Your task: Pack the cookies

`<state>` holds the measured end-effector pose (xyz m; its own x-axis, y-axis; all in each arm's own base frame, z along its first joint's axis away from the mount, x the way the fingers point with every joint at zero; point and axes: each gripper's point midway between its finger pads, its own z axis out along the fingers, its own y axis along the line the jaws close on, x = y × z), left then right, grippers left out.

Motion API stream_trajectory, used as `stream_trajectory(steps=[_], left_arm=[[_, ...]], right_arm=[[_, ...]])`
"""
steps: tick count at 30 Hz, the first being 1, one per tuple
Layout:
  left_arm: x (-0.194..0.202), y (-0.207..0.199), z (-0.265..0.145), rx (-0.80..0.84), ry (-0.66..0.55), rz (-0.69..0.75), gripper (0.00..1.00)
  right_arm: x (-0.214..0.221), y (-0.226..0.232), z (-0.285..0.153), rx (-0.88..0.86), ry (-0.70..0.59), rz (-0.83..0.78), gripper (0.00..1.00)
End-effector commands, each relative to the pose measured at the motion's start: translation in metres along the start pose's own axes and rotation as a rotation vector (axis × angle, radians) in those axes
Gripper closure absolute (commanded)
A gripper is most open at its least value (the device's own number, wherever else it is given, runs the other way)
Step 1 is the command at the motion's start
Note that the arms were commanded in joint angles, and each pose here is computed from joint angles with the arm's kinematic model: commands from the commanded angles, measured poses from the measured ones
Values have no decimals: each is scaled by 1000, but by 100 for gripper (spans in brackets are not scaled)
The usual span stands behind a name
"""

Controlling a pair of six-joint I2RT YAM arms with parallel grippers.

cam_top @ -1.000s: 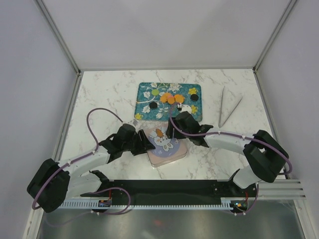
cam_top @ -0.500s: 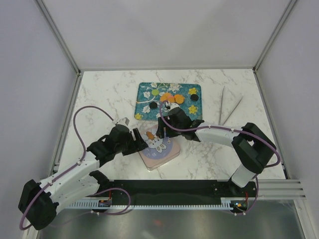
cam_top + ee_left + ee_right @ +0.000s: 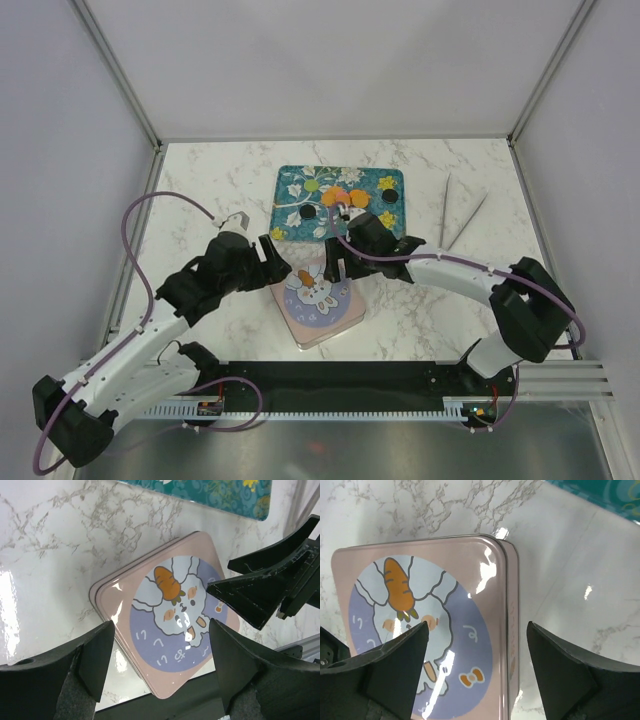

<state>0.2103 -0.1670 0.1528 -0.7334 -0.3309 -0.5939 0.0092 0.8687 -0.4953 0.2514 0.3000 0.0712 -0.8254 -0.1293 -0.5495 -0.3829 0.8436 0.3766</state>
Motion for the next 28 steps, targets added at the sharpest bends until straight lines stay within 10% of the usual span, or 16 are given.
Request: stream_trajectory(steps=[1, 13, 28], left_arm=[[-24, -17, -13, 41, -46, 80, 16], [-38, -43, -42, 149, -39, 204, 15], [-32, -43, -61, 204, -54, 222, 15]], right_arm=[[-37, 10, -35, -41, -96, -9, 11], [-90, -20, -156, 62, -484, 113, 2], [-91, -42, -211, 147, -646, 154, 2]])
